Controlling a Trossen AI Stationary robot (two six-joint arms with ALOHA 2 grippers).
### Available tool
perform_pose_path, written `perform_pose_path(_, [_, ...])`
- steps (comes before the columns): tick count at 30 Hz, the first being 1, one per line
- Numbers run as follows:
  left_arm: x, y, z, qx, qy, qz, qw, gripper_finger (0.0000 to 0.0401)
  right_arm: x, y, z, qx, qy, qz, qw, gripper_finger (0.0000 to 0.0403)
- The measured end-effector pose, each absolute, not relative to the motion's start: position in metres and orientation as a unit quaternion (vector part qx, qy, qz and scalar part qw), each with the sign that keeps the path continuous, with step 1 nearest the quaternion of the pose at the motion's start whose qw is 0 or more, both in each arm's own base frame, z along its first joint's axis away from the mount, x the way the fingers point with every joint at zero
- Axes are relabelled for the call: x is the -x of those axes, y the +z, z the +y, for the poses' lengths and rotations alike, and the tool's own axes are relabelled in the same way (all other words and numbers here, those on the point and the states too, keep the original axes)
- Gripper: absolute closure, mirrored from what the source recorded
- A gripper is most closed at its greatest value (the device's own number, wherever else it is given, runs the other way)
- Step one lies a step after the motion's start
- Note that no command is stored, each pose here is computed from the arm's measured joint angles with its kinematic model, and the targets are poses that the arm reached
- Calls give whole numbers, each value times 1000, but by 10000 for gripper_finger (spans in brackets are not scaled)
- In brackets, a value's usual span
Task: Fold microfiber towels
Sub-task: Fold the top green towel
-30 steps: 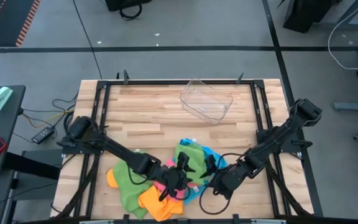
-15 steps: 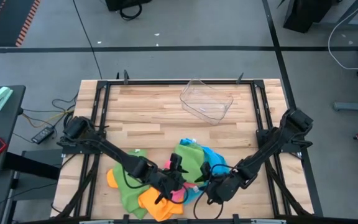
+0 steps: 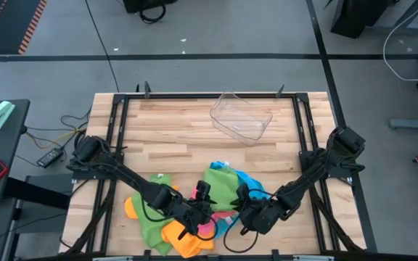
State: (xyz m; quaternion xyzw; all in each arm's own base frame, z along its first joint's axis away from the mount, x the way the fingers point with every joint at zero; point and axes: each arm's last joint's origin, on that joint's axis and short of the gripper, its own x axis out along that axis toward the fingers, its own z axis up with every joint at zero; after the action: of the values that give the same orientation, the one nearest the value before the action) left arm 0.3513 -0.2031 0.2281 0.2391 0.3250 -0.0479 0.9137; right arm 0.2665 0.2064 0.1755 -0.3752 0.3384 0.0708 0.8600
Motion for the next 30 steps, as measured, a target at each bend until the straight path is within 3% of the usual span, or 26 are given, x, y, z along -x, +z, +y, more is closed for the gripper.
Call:
perform_pose_path(6, [-351, 229, -204, -240, -50, 322, 914, 228, -253, 200, 197, 447, 75, 332, 827, 393])
perform_pose_path(16, [-352, 229, -204, -238, -50, 317, 917, 228, -242, 251, 180, 556, 63, 268, 784, 395])
perform_pose_path(20, [-352, 229, -204, -238, -50, 317, 917, 229, -243, 243, 182, 523, 110, 281, 797, 395])
perform_pose_path(30, [-353, 233, -210, -212, -59, 296, 929, 228, -254, 199, 193, 529, 127, 343, 766, 391])
